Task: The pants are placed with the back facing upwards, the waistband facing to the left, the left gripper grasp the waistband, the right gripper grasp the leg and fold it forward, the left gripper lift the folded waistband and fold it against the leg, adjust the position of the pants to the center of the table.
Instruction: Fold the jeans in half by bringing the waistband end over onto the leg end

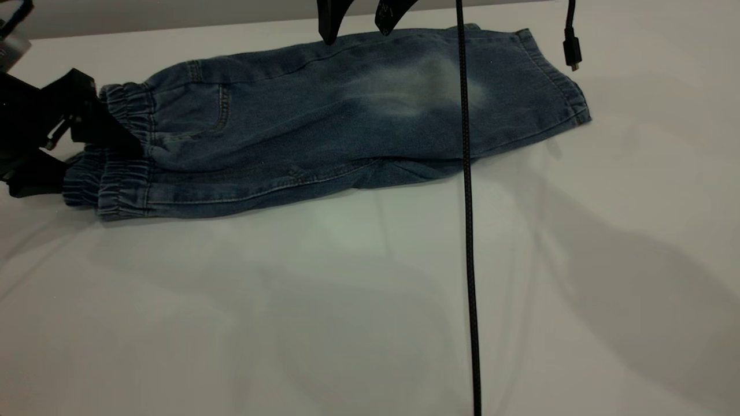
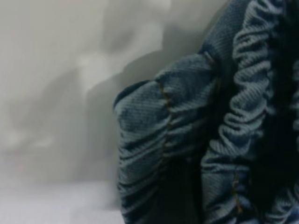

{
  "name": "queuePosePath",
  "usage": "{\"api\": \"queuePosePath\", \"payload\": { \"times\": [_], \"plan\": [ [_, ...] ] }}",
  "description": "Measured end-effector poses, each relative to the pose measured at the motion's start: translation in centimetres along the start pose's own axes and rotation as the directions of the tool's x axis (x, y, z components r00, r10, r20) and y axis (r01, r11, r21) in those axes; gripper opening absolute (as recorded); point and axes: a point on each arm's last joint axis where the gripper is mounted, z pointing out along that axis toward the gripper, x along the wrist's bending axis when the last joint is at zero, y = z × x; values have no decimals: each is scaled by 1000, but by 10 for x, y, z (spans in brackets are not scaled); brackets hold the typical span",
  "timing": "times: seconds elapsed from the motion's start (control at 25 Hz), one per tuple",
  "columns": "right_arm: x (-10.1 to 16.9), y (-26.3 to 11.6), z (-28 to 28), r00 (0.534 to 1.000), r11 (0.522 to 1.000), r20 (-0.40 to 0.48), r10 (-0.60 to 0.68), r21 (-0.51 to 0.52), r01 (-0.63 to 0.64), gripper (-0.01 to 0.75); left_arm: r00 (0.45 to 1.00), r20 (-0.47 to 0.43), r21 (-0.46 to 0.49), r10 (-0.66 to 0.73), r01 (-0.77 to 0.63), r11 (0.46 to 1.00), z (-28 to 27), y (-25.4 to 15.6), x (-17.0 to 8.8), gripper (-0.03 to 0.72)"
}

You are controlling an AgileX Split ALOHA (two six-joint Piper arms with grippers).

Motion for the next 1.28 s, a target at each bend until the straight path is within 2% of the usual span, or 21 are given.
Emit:
{"api": "queuePosePath", "payload": {
  "times": [0.36, 0.68, 0.76, 1.08, 1.28],
  "plan": [
    [0, 0, 0, 1000, 1000, -4, 2, 0, -2, 510, 999, -20, 5, -42, 42, 999, 1, -1, -1, 594],
    [2, 0, 0, 1000, 1000, -17, 7, -1, -7, 510, 997, -55, 133, -51, 58, 989, -1, -12, 1, 593],
    [3, 0, 0, 1000, 1000, -28, 12, -2, -12, 510, 997, -66, 141, -40, 49, 989, -2, -10, 1, 593],
    [3, -1, 1, 999, 1000, -32, 15, 2, -15, 510, 1000, 23, 110, -14, 12, 994, -12, 27, -19, 593],
    [3, -1, 1, 999, 1000, -33, 15, 2, -15, 510, 1000, 18, 202, 10, -14, 979, -18, 29, -23, 593]
  ]
}}
